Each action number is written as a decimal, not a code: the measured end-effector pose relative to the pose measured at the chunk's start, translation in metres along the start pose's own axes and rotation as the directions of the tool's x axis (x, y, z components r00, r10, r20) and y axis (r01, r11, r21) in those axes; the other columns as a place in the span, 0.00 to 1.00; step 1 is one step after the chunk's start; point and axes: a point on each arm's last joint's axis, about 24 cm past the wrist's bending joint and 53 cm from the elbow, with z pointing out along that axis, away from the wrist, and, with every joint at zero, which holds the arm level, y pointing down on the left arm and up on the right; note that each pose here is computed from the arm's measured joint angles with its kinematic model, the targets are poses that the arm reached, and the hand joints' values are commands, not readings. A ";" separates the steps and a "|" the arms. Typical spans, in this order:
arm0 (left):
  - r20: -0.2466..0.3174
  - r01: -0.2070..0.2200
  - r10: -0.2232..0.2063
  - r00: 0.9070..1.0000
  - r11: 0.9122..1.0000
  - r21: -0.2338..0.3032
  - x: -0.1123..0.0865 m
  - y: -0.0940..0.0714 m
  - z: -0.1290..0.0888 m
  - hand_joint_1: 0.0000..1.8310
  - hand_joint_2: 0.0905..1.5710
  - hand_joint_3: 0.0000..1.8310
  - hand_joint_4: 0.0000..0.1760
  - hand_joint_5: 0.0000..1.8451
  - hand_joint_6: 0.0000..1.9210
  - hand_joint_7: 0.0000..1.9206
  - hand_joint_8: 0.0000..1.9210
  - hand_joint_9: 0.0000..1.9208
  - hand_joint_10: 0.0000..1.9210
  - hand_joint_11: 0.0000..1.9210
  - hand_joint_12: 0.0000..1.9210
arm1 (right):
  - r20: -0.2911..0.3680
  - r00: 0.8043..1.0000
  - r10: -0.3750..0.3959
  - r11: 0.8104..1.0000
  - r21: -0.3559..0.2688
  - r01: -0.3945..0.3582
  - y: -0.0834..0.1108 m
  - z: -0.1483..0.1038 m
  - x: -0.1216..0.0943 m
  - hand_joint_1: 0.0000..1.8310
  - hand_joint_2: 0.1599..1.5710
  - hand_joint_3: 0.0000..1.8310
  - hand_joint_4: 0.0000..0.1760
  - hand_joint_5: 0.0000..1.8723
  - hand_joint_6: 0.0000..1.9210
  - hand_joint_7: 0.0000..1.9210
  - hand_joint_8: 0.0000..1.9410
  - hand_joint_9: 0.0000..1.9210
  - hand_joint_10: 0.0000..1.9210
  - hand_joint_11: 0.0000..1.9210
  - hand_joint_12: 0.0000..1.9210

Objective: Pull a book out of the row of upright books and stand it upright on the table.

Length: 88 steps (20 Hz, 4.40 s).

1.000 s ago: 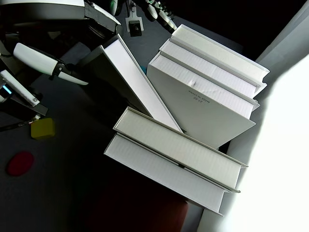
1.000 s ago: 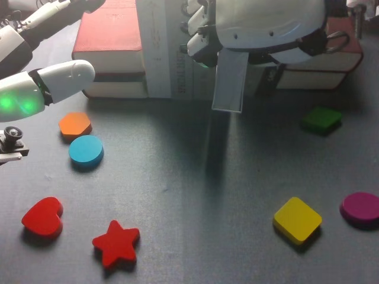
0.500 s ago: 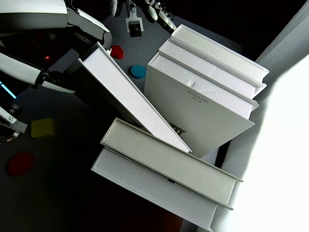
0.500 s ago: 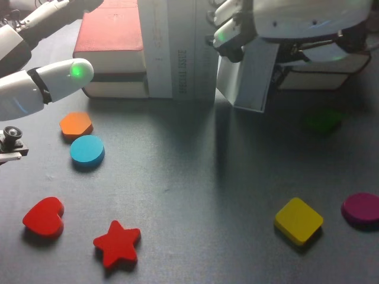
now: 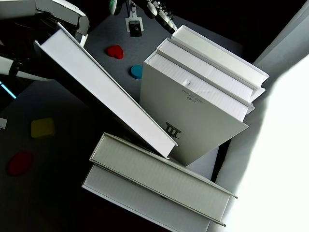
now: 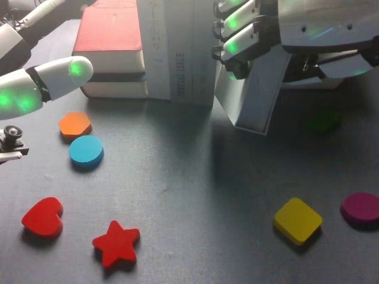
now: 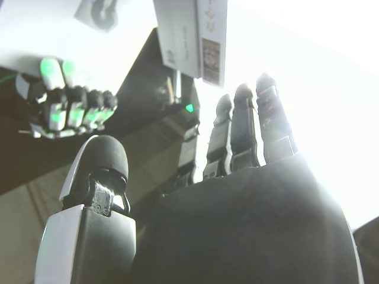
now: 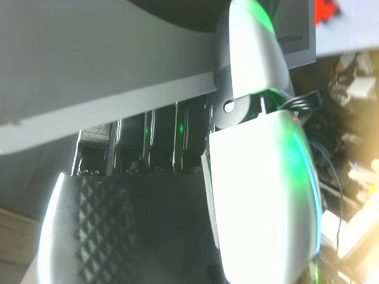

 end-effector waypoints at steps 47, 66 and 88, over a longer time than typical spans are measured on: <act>0.033 0.017 -0.017 0.999 1.000 0.015 -0.003 0.002 0.001 0.11 0.87 0.00 0.32 0.05 0.01 0.00 0.00 0.00 0.00 0.00 0.00 | 0.103 0.914 0.392 0.913 -0.161 -0.374 0.001 -0.027 -0.025 0.67 0.73 0.00 0.00 0.45 0.53 0.45 0.72 0.29 0.82 0.27 1.00; 0.047 0.026 -0.027 0.999 1.000 0.005 -0.004 0.008 0.002 0.16 0.85 0.00 0.27 0.07 0.00 0.00 0.00 0.00 0.00 0.00 0.00 | 0.114 0.814 0.569 0.822 -0.080 -0.564 -0.068 -0.001 -0.029 0.72 0.80 0.00 0.00 0.33 0.72 0.29 0.85 0.37 0.84 0.21 0.89; 0.060 0.040 -0.040 0.997 0.999 0.000 -0.003 0.012 0.003 0.15 0.86 0.00 0.00 0.01 0.00 0.00 0.00 0.00 0.00 0.00 0.00 | -0.152 0.797 0.585 0.775 -0.183 -0.604 -0.003 0.061 0.003 0.61 0.80 0.00 0.03 0.37 0.74 0.33 0.78 0.34 0.50 0.19 0.81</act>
